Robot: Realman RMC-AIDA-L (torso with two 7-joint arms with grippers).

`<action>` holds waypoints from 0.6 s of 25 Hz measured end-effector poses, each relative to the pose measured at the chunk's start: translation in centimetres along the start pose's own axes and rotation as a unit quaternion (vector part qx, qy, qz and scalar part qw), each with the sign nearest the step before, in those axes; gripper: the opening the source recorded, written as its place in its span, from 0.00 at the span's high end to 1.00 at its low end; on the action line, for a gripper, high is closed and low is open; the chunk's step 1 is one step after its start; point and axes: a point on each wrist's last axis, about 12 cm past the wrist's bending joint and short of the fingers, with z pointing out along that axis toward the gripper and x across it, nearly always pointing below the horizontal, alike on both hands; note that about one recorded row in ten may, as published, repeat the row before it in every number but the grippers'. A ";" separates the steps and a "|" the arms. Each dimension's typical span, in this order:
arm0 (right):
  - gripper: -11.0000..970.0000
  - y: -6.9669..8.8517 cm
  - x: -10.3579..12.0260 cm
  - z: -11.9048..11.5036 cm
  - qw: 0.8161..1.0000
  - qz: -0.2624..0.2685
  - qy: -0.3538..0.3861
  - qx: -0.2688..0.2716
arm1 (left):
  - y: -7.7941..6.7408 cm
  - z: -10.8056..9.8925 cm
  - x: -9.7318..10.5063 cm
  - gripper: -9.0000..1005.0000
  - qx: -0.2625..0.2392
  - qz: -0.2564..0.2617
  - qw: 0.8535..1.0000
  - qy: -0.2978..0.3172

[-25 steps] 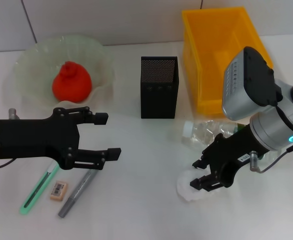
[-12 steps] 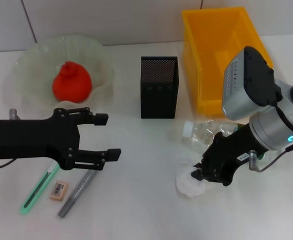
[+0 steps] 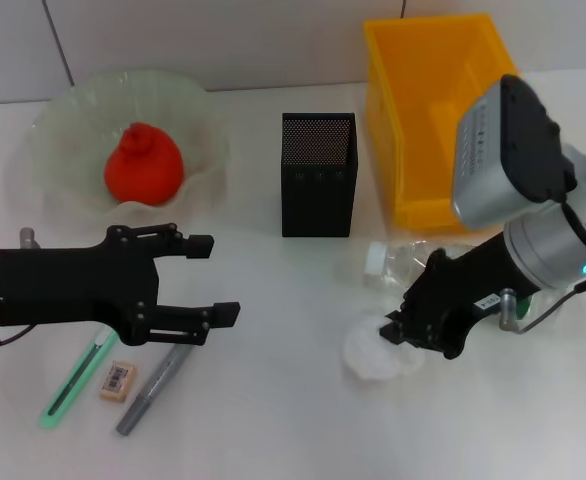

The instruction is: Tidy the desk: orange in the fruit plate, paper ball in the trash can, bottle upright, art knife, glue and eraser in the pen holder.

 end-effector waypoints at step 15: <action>0.97 -0.5 -0.6 -7.3 0.990 -0.001 -0.086 0.109 | 0.1 0.2 0.4 0.14 -0.003 -0.002 1.000 0.013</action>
